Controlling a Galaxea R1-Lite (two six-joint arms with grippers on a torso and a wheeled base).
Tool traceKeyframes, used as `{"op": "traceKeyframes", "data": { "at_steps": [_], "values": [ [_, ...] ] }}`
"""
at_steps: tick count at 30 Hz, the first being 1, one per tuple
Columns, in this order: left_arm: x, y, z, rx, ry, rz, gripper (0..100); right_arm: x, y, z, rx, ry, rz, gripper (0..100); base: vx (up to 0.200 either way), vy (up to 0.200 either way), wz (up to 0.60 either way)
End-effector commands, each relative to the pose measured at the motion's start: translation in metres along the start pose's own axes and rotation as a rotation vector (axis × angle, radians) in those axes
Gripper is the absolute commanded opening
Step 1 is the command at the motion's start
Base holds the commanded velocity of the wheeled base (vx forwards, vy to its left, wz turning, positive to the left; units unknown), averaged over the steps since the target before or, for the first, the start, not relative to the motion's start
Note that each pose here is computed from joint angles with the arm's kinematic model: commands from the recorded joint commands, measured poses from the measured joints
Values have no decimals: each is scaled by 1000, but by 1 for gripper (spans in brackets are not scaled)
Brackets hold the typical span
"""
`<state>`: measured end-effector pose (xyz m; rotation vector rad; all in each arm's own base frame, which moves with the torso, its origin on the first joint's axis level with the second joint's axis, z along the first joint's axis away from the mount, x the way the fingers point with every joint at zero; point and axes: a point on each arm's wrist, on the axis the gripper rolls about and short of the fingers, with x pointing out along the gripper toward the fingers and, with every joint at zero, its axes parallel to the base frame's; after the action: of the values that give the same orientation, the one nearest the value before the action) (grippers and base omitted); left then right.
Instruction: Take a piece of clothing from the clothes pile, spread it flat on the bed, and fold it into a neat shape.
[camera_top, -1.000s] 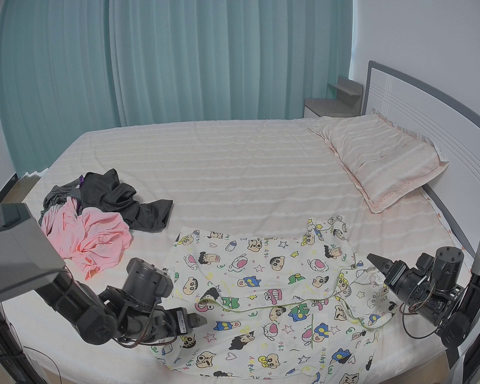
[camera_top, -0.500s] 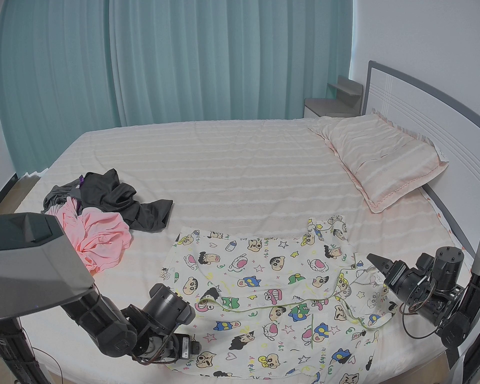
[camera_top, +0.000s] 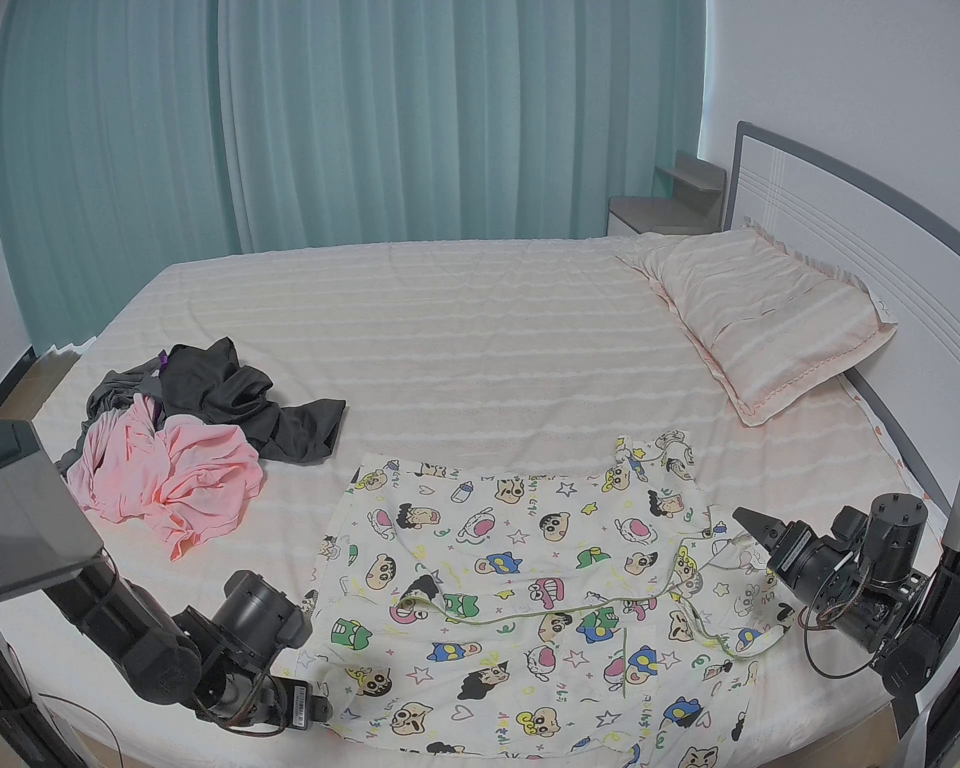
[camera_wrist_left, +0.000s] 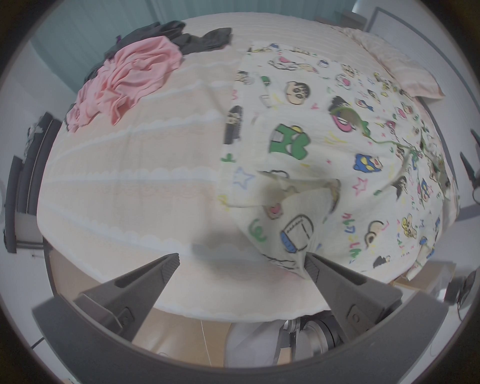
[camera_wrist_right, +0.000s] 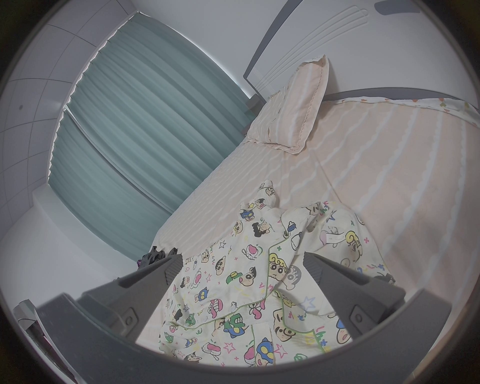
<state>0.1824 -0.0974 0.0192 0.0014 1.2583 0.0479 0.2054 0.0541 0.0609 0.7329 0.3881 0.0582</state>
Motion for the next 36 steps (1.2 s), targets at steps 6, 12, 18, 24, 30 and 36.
{"op": "traceKeyframes", "data": {
  "at_steps": [6, 12, 18, 24, 30, 36],
  "values": [
    [5, 35, -2, -81, 44, 92, 100, -3, -1, -3, -3, 13, -4, 100, 0, 0, 0],
    [1, 49, -16, -57, 95, 146, 100, -3, -1, -3, -3, 13, -4, 100, 0, 0, 0],
    [-26, 50, -7, -95, 1, 56, 100, -3, -1, -3, -3, 13, -4, 100, 0, 0, 0],
    [-48, 42, 8, -135, -84, -152, 100, -3, -1, -3, -1, 13, -4, 100, 0, 0, 0],
    [-41, 20, 28, -208, -99, -225, 100, -3, -1, -3, -1, 13, -4, 100, 0, 0, 0],
    [-8, -9, 33, -160, -40, -201, 100, -3, -1, -3, -3, 13, -4, 100, 0, 0, 0]
  ]
}}
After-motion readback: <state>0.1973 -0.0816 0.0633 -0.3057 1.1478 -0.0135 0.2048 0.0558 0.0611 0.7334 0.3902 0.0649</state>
